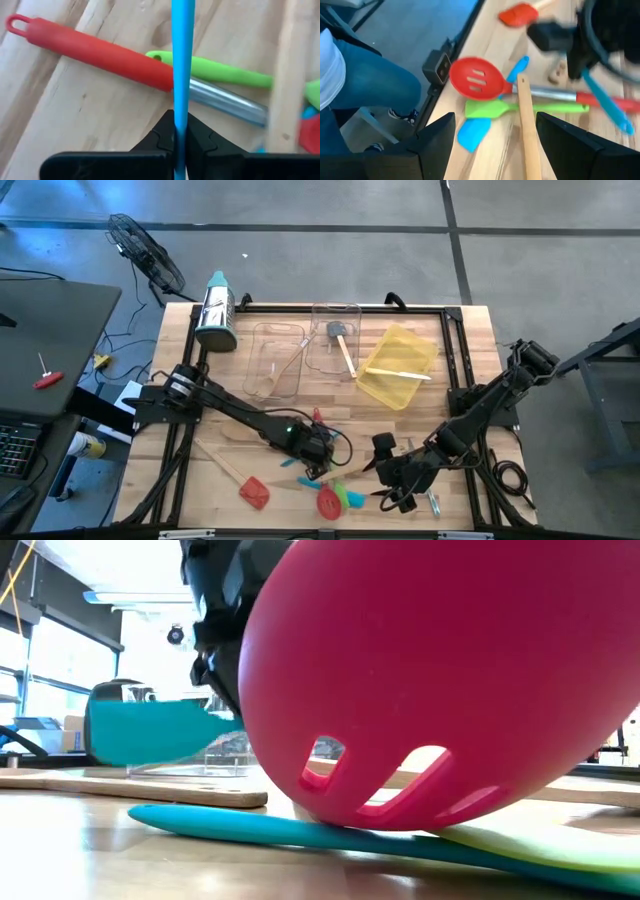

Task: Pick & Place Kitchen Items
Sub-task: Put the top blue spatula into the right transparent bin

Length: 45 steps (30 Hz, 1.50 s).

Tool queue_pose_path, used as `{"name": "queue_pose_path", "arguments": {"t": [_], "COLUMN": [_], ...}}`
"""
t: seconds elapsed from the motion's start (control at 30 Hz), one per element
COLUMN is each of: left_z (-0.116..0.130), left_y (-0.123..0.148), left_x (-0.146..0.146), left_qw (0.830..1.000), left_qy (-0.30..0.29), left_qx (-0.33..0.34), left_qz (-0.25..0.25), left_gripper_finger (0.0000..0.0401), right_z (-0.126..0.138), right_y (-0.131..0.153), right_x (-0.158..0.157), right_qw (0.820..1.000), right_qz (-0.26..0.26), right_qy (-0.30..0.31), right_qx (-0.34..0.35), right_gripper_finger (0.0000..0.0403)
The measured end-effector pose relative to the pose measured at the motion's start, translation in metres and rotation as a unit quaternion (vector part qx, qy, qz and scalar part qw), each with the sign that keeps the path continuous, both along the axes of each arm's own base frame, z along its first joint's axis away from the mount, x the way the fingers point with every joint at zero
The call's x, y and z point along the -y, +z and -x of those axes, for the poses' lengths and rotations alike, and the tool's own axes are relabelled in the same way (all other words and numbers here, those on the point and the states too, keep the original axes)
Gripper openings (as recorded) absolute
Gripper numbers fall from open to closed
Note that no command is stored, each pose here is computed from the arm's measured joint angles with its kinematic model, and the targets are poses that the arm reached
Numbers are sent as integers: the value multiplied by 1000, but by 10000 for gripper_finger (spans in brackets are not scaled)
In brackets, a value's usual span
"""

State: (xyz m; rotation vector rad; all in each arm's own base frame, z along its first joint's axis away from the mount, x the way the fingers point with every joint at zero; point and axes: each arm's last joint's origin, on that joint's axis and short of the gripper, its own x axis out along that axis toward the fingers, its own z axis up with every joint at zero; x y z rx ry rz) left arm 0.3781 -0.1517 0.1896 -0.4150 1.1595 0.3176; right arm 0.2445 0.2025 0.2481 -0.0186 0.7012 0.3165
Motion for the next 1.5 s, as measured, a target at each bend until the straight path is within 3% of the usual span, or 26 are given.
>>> {"name": "queue_pose_path", "arguments": {"t": [0.17,0.33,0.53,0.63,0.83,1.3,1.5], "left_z": [1,0,5,7,7,6,5], "left_y": [28,74,121,136,142,142,142], "left_x": [-1,10,33,45,59,63,63], "left_qw": [998,983,928,903,888,896,896], "left_qy": [-9,-42,-62,-58,-88,-104,-104], "left_qx": [-23,38,131,173,203,209,209], "left_qz": [-49,-172,-344,-389,-403,-378,-378], "left_gripper_finger": [7,7,7,7,7,7,7], "right_z": [5,6,6,4,-3,-15,-18], "right_y": [-5,-8,-8,-4,6,33,41], "right_x": [4,11,19,20,18,8,5], "right_qw": [999,992,973,964,947,932,933], "right_qz": [-2,17,68,101,146,182,172], "right_qy": [-29,-115,-219,-239,-252,-202,-168], "right_qx": [-41,-39,13,56,133,240,267], "right_gripper_finger": [257,241,224,221,221,221,221]}}
